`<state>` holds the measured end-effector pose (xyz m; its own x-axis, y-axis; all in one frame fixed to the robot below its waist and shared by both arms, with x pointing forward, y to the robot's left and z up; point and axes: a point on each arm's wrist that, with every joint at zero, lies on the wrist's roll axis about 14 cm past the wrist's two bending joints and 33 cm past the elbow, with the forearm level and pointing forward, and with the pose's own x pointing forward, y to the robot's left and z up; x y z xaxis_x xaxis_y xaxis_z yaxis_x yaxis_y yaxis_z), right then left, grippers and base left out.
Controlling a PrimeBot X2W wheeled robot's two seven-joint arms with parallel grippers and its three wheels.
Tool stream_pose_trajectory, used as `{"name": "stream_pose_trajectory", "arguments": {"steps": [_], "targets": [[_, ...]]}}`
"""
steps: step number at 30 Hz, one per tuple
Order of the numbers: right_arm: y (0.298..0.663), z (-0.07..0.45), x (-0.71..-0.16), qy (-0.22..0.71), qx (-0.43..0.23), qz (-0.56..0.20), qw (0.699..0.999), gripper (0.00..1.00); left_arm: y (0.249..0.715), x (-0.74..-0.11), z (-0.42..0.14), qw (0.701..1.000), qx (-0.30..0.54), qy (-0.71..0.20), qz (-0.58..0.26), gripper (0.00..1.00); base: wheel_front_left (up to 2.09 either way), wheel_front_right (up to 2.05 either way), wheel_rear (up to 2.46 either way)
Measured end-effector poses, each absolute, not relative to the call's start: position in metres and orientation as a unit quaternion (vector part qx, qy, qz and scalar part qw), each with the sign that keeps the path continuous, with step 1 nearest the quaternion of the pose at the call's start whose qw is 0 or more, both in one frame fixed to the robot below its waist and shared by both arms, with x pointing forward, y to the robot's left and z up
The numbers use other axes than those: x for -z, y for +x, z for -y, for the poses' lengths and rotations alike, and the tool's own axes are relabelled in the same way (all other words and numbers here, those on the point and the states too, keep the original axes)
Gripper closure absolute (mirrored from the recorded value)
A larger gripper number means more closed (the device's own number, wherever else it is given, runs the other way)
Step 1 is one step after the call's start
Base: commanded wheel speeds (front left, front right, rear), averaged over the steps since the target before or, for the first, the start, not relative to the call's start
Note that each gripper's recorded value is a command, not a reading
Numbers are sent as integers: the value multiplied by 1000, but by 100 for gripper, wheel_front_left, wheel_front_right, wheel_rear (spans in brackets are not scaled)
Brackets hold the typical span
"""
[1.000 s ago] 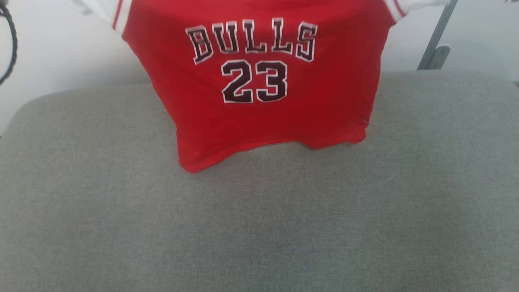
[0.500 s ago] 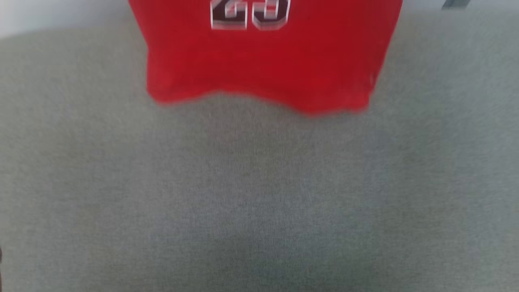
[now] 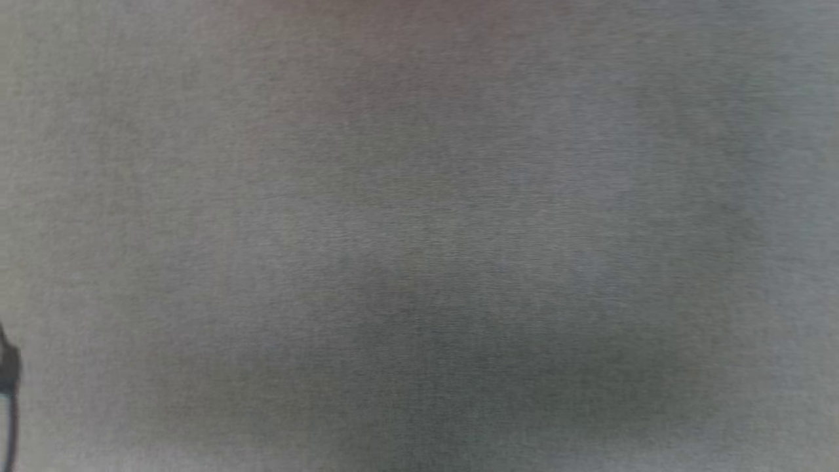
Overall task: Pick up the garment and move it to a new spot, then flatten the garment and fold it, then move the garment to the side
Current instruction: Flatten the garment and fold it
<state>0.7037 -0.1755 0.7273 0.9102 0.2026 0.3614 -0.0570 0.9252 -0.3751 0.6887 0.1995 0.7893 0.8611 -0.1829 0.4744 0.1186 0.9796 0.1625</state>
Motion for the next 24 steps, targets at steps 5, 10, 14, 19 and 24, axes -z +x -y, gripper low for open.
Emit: {"name": "stream_pose_trajectory", "arguments": {"steps": [5,10,14,19,24], "targets": [[707,167,-653,-175,-85,122,973,100,692,-709,-219,982,66,66,161,100,0,0,0],[690,160,-607,-147,-98,64,982,100,672,-650,-224,992,69,51,92,100,0,0,0],[668,150,-572,-138,-116,22,983,100,646,-601,-228,995,81,51,17,100,0,0,0],[637,131,-545,-121,-149,-11,981,100,604,-558,-235,993,98,31,-66,100,0,0,0],[603,136,-524,-111,-169,-50,978,100,554,-515,-236,979,130,20,-157,100,0,0,0]]}}
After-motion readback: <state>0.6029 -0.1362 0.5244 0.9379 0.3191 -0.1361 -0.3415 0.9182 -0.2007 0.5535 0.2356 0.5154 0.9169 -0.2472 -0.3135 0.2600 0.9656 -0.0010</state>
